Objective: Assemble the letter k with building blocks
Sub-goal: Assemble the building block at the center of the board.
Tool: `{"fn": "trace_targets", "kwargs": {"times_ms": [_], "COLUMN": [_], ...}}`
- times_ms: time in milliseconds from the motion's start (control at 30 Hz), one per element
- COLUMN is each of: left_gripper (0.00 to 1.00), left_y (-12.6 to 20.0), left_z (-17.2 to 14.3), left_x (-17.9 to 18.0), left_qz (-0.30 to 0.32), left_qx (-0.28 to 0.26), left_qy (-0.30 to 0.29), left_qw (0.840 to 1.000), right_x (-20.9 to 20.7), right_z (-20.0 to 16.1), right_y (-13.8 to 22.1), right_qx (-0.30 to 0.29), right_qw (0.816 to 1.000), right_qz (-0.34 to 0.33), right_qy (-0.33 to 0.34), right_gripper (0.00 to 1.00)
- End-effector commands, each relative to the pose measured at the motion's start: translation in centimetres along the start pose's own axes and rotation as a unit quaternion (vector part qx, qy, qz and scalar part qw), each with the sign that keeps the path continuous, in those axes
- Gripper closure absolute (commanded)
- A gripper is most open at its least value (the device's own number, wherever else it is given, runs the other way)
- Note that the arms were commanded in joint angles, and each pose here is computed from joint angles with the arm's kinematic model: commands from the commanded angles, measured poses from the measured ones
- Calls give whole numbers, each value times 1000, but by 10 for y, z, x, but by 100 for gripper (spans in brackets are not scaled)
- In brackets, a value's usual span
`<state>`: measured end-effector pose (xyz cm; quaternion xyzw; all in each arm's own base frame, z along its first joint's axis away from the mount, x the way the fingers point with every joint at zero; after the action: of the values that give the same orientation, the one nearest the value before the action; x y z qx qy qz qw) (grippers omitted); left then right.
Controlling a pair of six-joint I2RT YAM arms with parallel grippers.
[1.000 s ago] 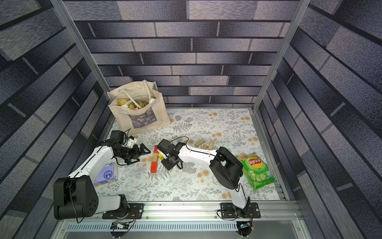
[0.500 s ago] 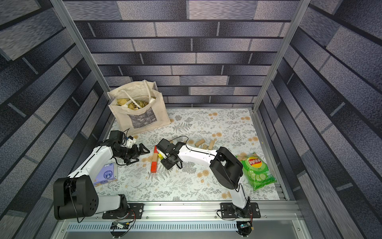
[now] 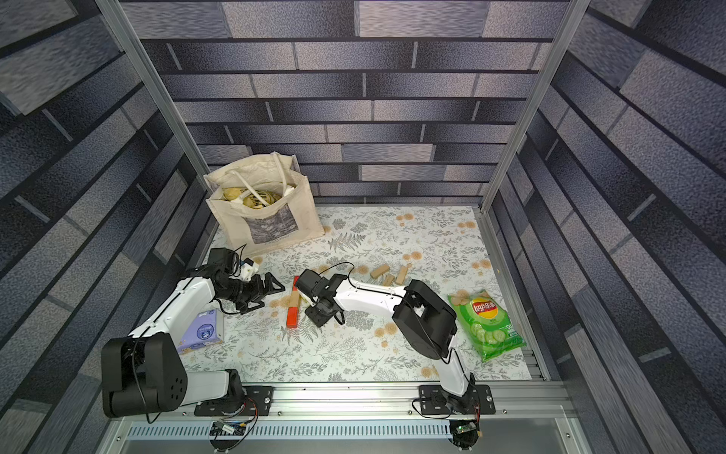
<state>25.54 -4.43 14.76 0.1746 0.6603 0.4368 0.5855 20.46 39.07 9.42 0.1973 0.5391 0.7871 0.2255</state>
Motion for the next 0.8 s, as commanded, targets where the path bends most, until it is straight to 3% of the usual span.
{"fn": "trace_targets", "kwargs": {"times_ms": [0,233,467,767], "left_gripper": [0,0,0,0], "left_y": [3,3,3,2], "left_z": [0,0,0,0], "left_x": [1,1,2,1], "left_qz": [3,2,2,0], "left_qx": [1,2,2,2], "left_qy": [3,4,4,3], "left_qw": [1000,1000,1000,1000], "right_x": [4,6,7,4], "right_z": [-2,-1,0,0], "right_y": [-12,-16,-18,-7], "right_qx": [16,21,19,3], "right_qw": [1000,1000,1000,1000], "right_qz": [-1,2,4,-5], "right_qy": [-2,4,2,-2], "right_gripper": [93,93,85,52]}}
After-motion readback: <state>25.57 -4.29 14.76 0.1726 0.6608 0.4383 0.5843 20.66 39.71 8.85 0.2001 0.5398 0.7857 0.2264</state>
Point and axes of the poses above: each gripper's point midway between its finger pads, its own y axis back along the fingers, its own x axis along the line the jaws close on, z = x × y, the point moved 5 cm from there along y, back along the fingers, and after that the axes turned 3 degrees about y, right-handed, at the moved point
